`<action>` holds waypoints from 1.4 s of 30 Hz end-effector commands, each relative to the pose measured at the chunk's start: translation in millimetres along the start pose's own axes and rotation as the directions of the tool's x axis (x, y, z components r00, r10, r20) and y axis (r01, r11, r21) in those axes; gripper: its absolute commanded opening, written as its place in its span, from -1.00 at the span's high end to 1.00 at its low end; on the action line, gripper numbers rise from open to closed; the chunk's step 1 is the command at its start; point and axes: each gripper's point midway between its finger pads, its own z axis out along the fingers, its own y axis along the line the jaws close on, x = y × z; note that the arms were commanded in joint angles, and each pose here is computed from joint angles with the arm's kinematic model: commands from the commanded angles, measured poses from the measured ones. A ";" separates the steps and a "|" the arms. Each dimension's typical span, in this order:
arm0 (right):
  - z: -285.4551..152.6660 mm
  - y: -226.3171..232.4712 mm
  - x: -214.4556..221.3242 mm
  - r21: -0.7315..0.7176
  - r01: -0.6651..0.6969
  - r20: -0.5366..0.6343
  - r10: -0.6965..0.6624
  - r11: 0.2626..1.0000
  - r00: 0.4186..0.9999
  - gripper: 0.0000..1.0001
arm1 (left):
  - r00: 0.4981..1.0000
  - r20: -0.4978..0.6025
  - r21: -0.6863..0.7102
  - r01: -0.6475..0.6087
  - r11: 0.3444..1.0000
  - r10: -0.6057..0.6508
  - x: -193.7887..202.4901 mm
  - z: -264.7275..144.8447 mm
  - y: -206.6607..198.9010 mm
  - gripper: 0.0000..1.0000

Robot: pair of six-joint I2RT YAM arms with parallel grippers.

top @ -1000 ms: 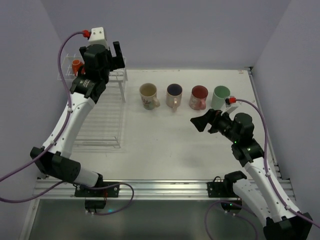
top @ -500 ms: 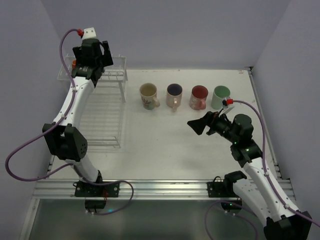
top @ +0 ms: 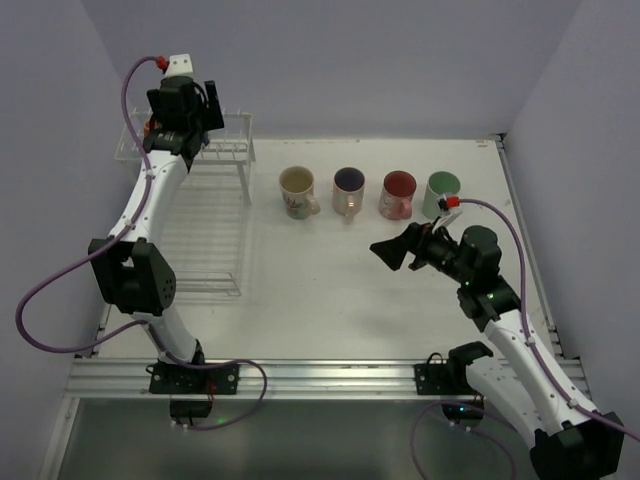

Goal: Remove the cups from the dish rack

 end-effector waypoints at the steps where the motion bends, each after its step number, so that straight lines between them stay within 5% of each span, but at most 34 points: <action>1: 1.1 7.5 -6.9 -0.032 0.022 0.025 -0.021 0.999 0.999 -0.95 | 0.998 0.052 0.031 -0.022 0.999 0.020 -11.7 4.8 -4.0 -0.90; 10: -1.2 10.0 -9.7 -0.031 0.027 0.034 -0.026 0.999 0.999 -0.95 | 0.999 0.031 0.017 -0.023 1.000 0.023 3.9 7.9 -0.7 -0.85; 22: 1.5 13.1 -13.1 -0.036 0.019 0.033 -0.018 0.999 0.999 -0.95 | 0.990 0.136 0.027 0.029 0.999 -0.032 -38.9 -17.7 3.1 0.16; 34: 14.3 70.9 -46.9 -0.203 -0.053 0.084 0.071 0.978 0.994 -0.95 | 0.918 0.329 0.199 0.159 0.967 -0.219 -114.0 -124.9 6.9 0.49; 38: 13.7 99.1 -58.8 -0.297 -0.081 0.096 0.114 0.951 0.989 -0.93 | 0.886 0.309 0.431 0.194 0.881 -0.346 -115.9 -179.8 -17.1 0.51; 42: -0.8 132.8 -79.8 -0.451 -0.107 0.197 0.216 0.886 0.956 -0.87 | 0.869 0.135 0.786 0.199 0.585 -0.476 -91.4 -247.9 -71.7 0.53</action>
